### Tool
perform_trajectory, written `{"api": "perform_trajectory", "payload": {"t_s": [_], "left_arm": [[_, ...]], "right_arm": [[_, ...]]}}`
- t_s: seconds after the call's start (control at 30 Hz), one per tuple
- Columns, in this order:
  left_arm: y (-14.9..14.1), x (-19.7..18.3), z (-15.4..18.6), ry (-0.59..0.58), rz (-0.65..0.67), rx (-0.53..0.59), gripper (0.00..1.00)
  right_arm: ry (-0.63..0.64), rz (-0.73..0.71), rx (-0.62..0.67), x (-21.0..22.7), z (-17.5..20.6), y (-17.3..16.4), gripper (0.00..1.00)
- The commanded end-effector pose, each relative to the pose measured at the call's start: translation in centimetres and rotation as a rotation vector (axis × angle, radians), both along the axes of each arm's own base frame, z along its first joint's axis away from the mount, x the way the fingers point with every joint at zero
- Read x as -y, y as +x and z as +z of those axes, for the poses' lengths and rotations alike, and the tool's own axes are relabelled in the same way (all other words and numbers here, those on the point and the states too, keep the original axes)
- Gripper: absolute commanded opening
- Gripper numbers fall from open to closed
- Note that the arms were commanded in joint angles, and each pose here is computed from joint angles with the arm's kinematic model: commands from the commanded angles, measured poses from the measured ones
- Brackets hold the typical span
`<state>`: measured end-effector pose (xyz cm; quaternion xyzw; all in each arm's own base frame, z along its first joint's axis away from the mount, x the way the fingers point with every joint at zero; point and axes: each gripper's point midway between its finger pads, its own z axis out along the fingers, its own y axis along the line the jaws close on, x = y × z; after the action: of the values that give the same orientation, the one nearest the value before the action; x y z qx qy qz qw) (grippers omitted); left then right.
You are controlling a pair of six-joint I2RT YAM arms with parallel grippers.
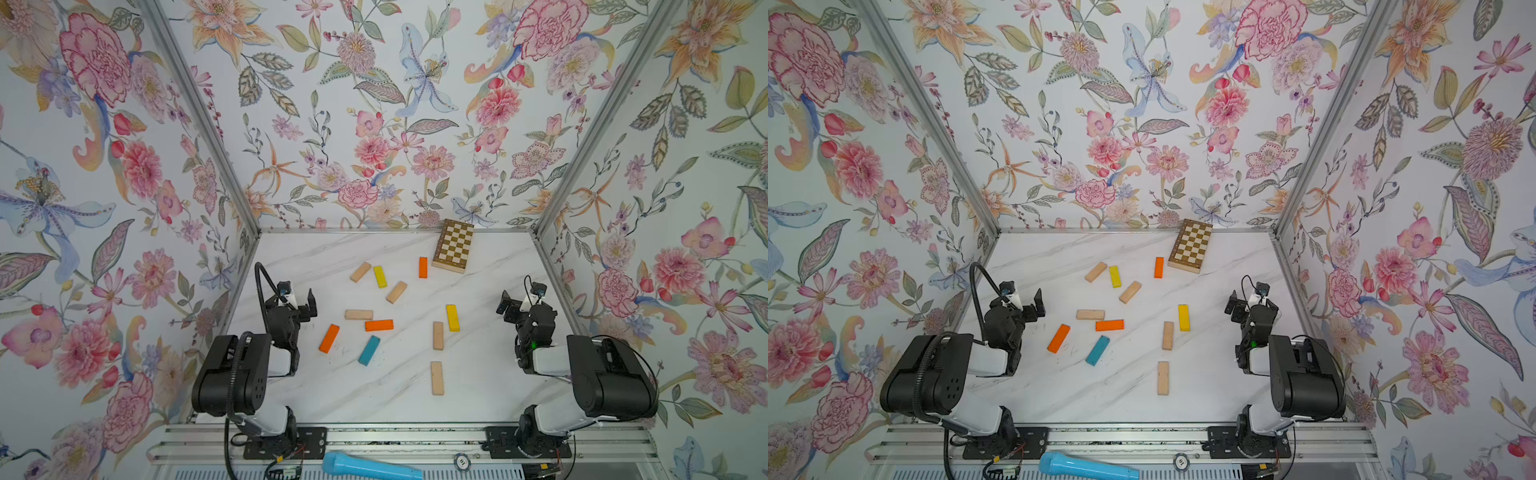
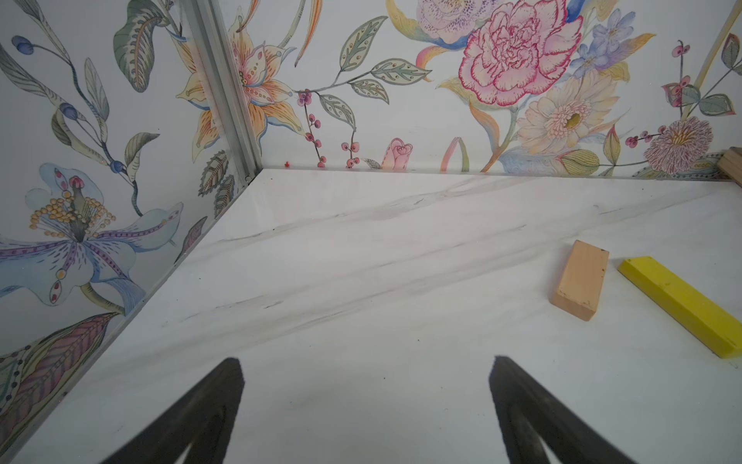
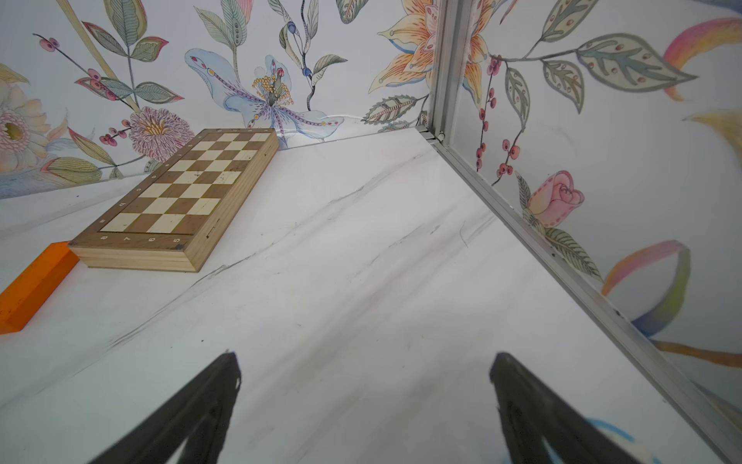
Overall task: Assemble the number 6 with building blocks
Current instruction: Move the building block to the center of the board.
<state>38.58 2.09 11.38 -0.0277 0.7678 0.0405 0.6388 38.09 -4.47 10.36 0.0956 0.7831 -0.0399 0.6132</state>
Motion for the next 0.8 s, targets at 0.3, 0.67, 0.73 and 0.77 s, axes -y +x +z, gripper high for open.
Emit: {"api": "perform_trajectory", "payload": {"t_s": [0.3, 0.67, 0.73, 0.77], "left_arm": [[0.16, 0.04, 0.12, 0.018, 0.002, 0.002, 0.99], [0.13, 0.00, 0.10, 0.018, 0.004, 0.002, 0.99], [0.14, 0.05, 0.09, 0.018, 0.003, 0.002, 0.99], [0.15, 0.00, 0.06, 0.018, 0.004, 0.001, 0.99]], "right_arm": [[0.013, 0.002, -0.002, 0.17, 0.08, 0.45, 0.99], [0.014, 0.003, -0.001, 0.19, 0.10, 0.46, 0.99], [0.014, 0.003, -0.001, 0.18, 0.11, 0.46, 0.99], [0.014, 0.003, -0.001, 0.18, 0.09, 0.46, 0.99]]}}
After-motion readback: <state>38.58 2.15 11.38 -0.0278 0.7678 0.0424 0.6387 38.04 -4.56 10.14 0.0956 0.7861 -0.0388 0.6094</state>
